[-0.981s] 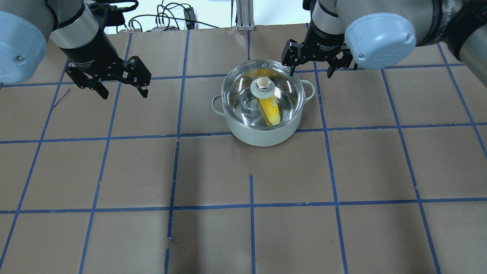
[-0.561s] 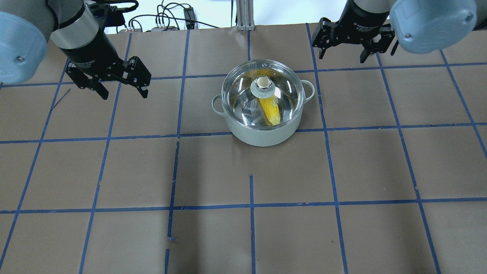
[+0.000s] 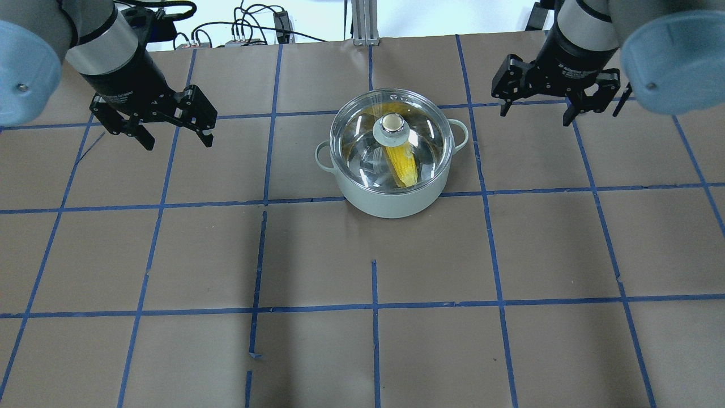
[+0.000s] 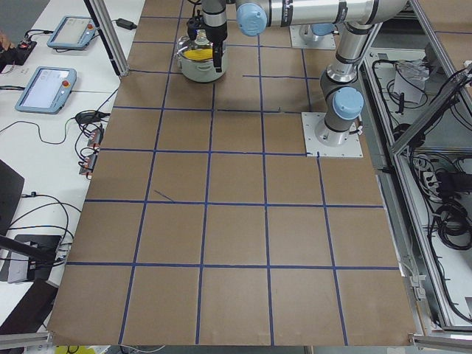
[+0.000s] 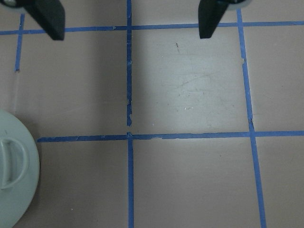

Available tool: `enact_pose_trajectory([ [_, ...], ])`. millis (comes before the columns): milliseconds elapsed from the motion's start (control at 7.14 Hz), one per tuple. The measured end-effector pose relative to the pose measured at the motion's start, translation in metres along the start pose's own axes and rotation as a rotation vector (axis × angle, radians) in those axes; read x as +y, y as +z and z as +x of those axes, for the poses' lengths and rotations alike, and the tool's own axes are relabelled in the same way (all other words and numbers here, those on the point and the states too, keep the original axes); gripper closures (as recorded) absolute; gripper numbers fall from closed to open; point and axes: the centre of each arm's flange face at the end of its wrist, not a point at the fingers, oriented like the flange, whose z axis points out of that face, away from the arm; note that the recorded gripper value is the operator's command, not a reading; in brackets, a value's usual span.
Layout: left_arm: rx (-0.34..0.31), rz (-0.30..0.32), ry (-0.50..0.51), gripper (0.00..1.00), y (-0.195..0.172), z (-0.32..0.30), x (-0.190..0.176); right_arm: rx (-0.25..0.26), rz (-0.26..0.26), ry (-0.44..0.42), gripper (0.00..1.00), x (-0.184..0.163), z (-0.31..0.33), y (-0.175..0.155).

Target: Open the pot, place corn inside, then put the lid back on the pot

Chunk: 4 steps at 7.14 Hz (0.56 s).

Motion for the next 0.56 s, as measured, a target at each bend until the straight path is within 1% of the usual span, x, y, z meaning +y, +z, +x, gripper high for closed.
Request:
enact_pose_trajectory([
  [280, 0.001, -0.003, 0.001, 0.0, 0.0015, -0.0021, 0.0, -0.011, 0.022, 0.003, 0.0, 0.0196, 0.0044, 0.0095],
  [561, 0.002, -0.003, 0.0, 0.0, 0.0015, -0.0025, -0.0006, -0.016, 0.036, -0.001, 0.0, 0.0225, 0.0043, 0.0088],
])
